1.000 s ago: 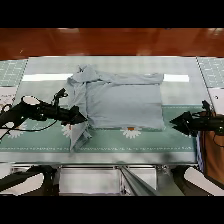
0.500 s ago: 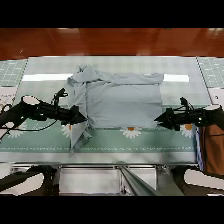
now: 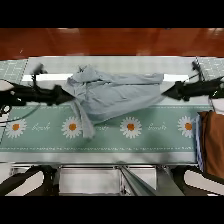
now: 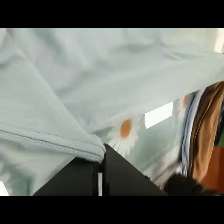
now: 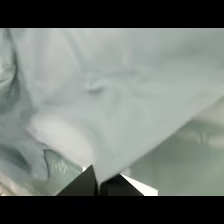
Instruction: Fold the shirts.
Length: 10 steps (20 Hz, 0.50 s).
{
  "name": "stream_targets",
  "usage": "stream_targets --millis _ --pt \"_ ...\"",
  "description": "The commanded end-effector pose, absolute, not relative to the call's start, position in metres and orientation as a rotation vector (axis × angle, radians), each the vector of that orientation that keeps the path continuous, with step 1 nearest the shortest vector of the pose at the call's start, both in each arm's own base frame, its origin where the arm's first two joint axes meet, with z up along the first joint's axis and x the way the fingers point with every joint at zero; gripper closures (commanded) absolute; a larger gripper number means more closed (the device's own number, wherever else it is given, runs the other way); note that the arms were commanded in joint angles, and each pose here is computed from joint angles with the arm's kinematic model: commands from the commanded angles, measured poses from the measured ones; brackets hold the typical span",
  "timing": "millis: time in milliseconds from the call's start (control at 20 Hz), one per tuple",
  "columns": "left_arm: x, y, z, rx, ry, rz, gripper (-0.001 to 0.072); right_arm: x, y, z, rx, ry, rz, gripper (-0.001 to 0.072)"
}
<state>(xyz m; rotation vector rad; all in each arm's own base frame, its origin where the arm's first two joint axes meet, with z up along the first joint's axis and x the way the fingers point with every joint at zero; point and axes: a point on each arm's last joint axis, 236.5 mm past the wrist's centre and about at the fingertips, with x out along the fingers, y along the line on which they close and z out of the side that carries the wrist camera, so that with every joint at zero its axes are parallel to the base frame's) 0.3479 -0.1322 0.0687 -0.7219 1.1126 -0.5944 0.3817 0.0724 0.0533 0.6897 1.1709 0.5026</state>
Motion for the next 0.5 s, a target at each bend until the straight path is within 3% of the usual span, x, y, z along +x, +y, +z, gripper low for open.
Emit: stream_targets --millis 0,250,450 --pt "0.38 -0.088 0.209 -0.621 0.74 -0.535 0.0673 0.411 0.055 0.195 0.482 0.868 0.473 0.069" --pt "0.345 -0.061 0.405 -0.393 0.283 -0.484 0.0673 0.385 0.055 0.372 0.294 0.494 0.439 0.069" --pt "0.278 -0.048 0.486 -0.242 0.048 -0.349 0.0673 0.32 0.043 0.443 0.149 0.307 0.298 0.069"
